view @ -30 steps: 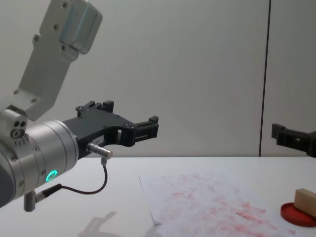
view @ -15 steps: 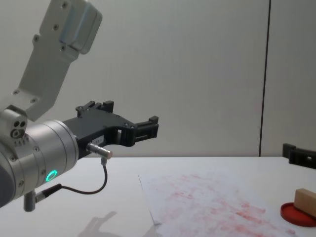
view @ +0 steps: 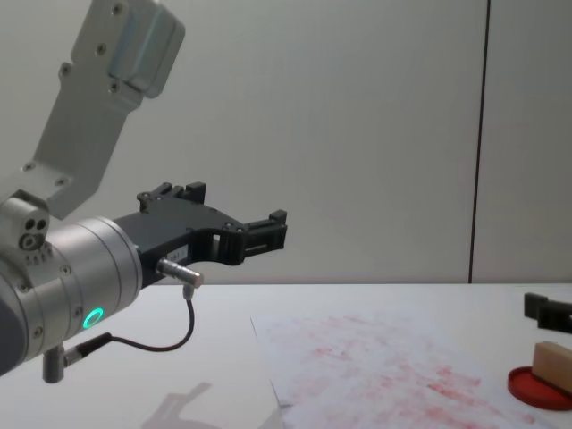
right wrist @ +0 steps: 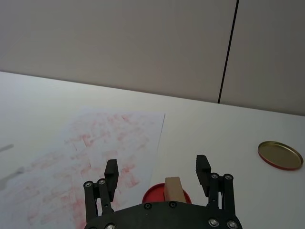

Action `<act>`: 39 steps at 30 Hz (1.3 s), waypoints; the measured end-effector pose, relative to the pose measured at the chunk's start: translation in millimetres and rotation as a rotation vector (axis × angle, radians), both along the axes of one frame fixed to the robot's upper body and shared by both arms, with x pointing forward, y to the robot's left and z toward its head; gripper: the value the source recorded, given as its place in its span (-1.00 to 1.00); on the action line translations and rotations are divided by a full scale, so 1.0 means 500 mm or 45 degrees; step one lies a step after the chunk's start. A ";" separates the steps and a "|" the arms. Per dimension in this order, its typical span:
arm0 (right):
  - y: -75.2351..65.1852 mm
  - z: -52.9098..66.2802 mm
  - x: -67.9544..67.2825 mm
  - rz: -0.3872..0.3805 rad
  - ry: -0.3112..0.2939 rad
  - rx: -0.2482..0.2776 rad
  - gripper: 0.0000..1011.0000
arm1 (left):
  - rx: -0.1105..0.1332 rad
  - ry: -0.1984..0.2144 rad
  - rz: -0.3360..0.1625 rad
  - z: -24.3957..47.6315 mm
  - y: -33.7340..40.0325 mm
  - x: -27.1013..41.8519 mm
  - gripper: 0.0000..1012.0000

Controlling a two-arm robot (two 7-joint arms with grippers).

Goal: Use the one hand to pick up the stamp and affix it onto the A4 paper.

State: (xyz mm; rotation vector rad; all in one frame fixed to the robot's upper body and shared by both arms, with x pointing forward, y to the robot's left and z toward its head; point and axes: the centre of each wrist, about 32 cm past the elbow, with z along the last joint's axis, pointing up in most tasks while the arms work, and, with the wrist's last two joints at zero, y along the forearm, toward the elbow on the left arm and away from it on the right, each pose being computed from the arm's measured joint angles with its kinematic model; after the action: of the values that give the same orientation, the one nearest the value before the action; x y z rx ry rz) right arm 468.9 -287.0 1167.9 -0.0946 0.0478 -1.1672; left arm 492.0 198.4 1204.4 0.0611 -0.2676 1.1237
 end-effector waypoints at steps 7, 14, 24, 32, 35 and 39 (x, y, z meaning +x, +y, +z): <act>-0.011 -0.010 0.011 0.015 0.039 -0.024 0.98 | 0.000 0.000 0.000 0.000 0.000 0.000 0.96; -0.019 -0.023 0.021 0.028 0.080 -0.049 0.98 | 0.000 0.000 0.000 0.000 0.000 0.000 0.96; -0.024 -0.036 0.031 0.036 0.116 -0.073 0.98 | 0.000 0.000 0.000 0.000 0.000 0.000 0.96; -0.027 -0.044 0.037 0.032 0.143 -0.080 0.59 | 0.000 0.000 0.000 0.000 0.000 0.000 0.96; -0.028 -0.047 0.039 0.029 0.152 -0.080 0.40 | 0.000 0.000 0.000 0.000 0.000 0.000 0.96; -0.029 -0.051 0.041 0.024 0.160 -0.080 0.17 | 0.000 0.000 0.000 0.000 0.000 0.000 0.96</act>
State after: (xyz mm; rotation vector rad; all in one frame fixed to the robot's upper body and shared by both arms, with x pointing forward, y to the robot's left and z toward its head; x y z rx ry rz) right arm 489.2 -301.7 1142.5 -0.2236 0.1213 -1.1427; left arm 492.0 198.4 1204.4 0.0611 -0.2676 1.1237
